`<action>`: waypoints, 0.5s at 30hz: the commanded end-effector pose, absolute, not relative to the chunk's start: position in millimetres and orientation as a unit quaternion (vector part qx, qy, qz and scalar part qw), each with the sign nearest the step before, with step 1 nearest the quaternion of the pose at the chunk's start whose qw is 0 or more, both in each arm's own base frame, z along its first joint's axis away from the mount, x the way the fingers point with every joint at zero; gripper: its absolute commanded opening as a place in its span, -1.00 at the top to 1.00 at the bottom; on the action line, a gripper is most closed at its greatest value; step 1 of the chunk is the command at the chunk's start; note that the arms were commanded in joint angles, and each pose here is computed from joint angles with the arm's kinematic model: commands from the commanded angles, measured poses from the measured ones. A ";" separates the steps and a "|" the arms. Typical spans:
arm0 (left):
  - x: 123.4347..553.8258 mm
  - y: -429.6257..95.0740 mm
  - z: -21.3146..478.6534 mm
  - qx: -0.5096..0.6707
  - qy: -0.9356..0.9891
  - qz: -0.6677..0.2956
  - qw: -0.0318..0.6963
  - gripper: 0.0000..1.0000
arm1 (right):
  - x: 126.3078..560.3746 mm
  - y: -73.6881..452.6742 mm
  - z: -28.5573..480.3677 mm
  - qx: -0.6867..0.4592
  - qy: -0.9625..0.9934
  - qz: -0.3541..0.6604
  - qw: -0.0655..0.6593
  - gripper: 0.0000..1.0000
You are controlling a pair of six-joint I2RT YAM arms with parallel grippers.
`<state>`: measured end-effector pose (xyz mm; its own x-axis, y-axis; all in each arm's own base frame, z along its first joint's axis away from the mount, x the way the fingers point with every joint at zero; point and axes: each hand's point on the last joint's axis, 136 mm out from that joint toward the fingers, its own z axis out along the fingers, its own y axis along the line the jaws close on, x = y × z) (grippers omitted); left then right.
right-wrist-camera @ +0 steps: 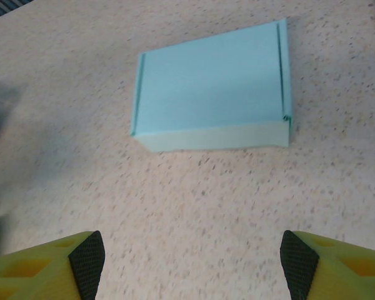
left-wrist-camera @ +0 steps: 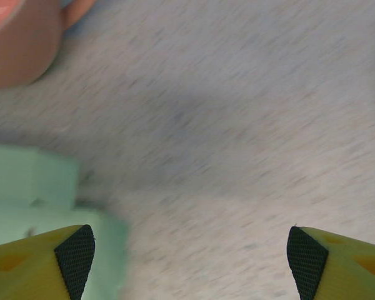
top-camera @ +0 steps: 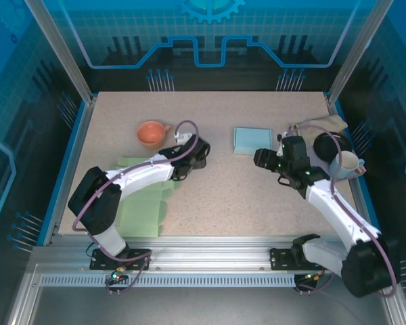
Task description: Fold the paper box
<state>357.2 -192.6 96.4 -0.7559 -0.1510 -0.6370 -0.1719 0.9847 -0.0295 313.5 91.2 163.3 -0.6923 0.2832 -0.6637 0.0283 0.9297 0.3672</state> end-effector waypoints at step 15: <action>339.9 -175.8 51.7 -0.045 0.919 0.199 0.339 0.97 | 285.1 104.1 158.6 0.053 0.900 0.209 0.379 -0.50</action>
<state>330.2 -160.2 32.7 -0.8135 0.0079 -0.5816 -0.2120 0.9271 0.3091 284.9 96.4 150.8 -0.7129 0.2603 -0.6512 -0.0286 0.9170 0.3978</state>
